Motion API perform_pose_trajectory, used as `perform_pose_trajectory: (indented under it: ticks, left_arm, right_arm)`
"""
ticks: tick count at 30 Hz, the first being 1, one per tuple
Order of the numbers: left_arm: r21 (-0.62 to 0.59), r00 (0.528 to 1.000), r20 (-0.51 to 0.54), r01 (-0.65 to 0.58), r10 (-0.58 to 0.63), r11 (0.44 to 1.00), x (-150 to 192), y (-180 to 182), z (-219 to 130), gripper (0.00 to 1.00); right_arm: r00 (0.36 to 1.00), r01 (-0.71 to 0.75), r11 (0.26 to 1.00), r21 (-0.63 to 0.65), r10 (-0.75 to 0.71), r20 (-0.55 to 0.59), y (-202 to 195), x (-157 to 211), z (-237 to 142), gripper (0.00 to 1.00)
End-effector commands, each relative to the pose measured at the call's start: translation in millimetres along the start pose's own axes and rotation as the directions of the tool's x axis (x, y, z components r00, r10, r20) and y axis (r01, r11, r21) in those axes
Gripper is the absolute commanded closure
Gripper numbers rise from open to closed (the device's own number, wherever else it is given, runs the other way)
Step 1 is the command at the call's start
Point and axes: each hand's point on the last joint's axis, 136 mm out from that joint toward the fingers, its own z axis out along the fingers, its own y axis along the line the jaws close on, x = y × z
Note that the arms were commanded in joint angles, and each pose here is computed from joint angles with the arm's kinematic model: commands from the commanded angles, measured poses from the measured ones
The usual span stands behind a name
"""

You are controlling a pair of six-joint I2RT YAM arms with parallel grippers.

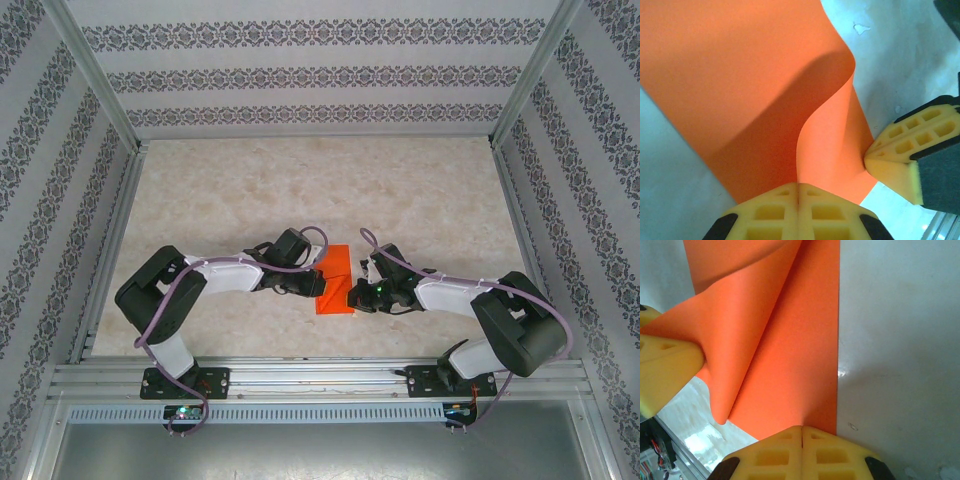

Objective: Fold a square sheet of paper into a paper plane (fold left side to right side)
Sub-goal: Fold the triangle a second time at the center of the table.

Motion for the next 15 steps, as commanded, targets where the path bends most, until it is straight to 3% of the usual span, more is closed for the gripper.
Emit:
perform_pose_trajectory:
  ticks: [1,15]
  left_arm:
    - [-0.04,0.999,-0.034,0.01,-0.011,0.999,3,14,3,0.97]
    - [-0.027,1.0,-0.01,-0.004,0.003,1.0,-8,9,-1,0.97]
  right_arm:
    - [0.999,-0.013,0.997,0.077,0.016,-0.039,-17,10,4,1.0]
    - [0.999,-0.01,0.996,0.085,0.013,-0.043,-17,10,3,1.0]
